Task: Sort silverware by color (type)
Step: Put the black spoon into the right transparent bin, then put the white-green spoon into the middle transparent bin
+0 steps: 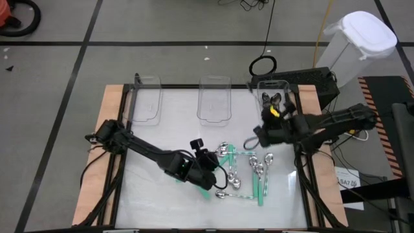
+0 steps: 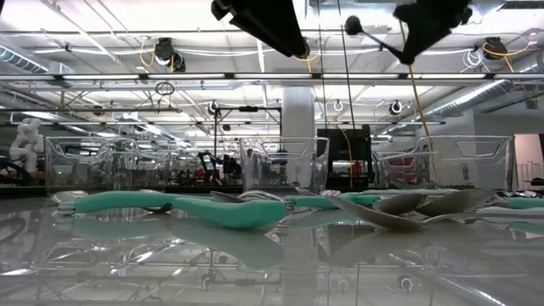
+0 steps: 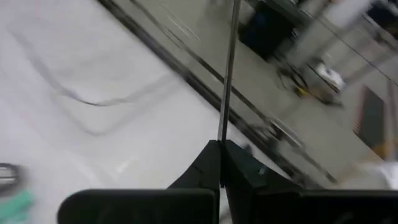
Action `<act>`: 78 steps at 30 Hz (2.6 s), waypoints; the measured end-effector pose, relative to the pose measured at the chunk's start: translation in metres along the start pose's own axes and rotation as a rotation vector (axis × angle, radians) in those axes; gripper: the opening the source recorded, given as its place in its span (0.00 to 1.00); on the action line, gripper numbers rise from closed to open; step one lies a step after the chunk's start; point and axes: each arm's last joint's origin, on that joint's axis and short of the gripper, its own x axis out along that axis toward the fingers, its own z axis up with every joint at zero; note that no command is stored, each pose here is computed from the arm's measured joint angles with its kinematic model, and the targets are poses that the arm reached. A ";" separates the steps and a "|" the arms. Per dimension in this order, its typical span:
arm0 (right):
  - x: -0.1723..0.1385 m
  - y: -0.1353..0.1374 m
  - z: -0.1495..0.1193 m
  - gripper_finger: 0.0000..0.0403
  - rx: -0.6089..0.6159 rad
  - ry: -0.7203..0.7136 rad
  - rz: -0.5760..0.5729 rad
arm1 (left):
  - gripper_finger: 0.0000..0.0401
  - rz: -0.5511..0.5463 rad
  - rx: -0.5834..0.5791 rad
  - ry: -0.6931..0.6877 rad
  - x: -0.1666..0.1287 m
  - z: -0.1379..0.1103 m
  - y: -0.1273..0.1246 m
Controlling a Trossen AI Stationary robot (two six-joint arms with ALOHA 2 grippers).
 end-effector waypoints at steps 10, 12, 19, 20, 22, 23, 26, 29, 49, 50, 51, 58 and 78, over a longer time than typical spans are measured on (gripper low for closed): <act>0.039 -0.028 -0.002 0.01 0.060 0.246 -0.146 | 0.29 -0.017 -0.001 -0.001 -0.002 -0.001 -0.003; 0.048 -0.031 -0.007 0.01 0.064 0.279 -0.185 | 0.29 -0.017 -0.003 -0.002 -0.002 0.000 -0.003; 0.081 -0.044 -0.025 0.01 0.051 0.490 -0.236 | 0.29 -0.018 -0.007 -0.003 -0.002 0.000 -0.003; 0.085 -0.045 -0.027 0.01 0.045 0.508 -0.239 | 0.29 -0.018 -0.007 -0.003 -0.002 0.000 -0.003; 0.092 -0.047 -0.030 0.01 0.034 0.543 -0.247 | 0.29 -0.018 -0.007 -0.004 -0.002 0.000 -0.003; 0.095 -0.048 -0.031 0.01 0.025 0.566 -0.249 | 0.29 -0.019 -0.008 -0.005 -0.002 0.000 -0.003; 0.105 -0.049 -0.033 0.01 0.003 0.625 -0.250 | 0.29 -0.021 -0.006 -0.007 -0.002 0.000 -0.003; 0.116 -0.047 -0.035 0.01 -0.023 0.697 -0.242 | 0.29 -0.024 -0.005 -0.016 -0.002 0.001 -0.003; 0.155 -0.036 -0.049 0.01 -0.171 0.996 -0.209 | 0.29 -0.029 -0.004 -0.018 -0.003 0.001 -0.004; 0.155 -0.037 -0.049 0.01 -0.168 0.995 -0.209 | 0.29 -0.029 -0.004 -0.018 -0.003 0.001 -0.004; 0.155 -0.038 -0.048 0.02 -0.164 0.992 -0.209 | 0.29 -0.029 -0.004 -0.018 -0.003 0.001 -0.004; 0.154 -0.038 -0.048 0.03 -0.161 0.982 -0.212 | 0.29 -0.029 -0.004 -0.018 -0.003 0.001 -0.004; 0.157 -0.040 -0.048 0.27 -0.195 0.930 -0.285 | 0.29 -0.029 -0.009 -0.020 -0.003 0.002 -0.004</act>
